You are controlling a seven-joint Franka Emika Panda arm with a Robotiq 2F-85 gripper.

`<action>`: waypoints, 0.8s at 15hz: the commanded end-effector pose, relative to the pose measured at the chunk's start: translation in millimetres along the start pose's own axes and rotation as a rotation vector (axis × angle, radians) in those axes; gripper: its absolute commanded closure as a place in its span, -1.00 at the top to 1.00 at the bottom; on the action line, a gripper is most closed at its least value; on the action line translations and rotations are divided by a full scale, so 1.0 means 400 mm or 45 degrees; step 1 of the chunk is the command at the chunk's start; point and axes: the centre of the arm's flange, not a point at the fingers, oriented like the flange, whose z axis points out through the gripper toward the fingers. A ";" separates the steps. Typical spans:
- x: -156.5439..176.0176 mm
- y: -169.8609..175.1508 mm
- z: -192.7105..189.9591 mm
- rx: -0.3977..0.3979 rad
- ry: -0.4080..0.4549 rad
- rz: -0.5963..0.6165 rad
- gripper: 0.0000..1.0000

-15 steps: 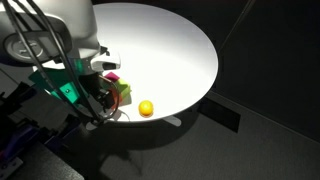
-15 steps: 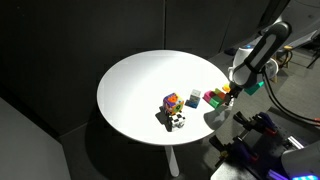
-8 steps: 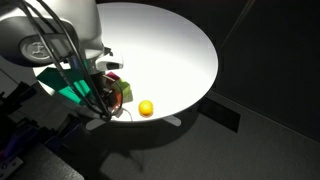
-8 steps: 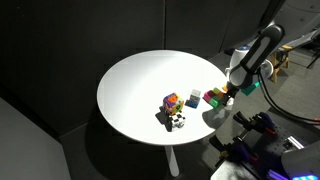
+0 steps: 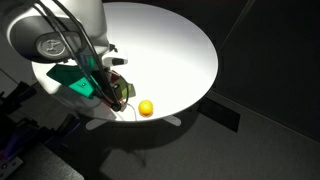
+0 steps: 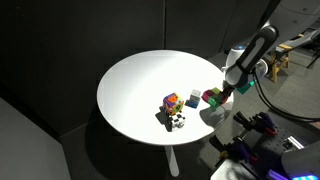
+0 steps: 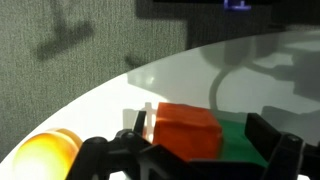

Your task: Push the pink and green blocks backwards then put the pink block on top of the grey block

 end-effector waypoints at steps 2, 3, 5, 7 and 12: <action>0.051 0.007 -0.015 0.005 0.034 0.011 1.00; 0.059 0.007 -0.018 0.005 0.038 0.011 1.00; 0.076 0.008 -0.024 0.002 0.048 0.011 1.00; 0.092 0.011 -0.028 -0.002 0.056 0.012 1.00; 0.125 0.023 -0.034 -0.007 0.066 0.016 1.00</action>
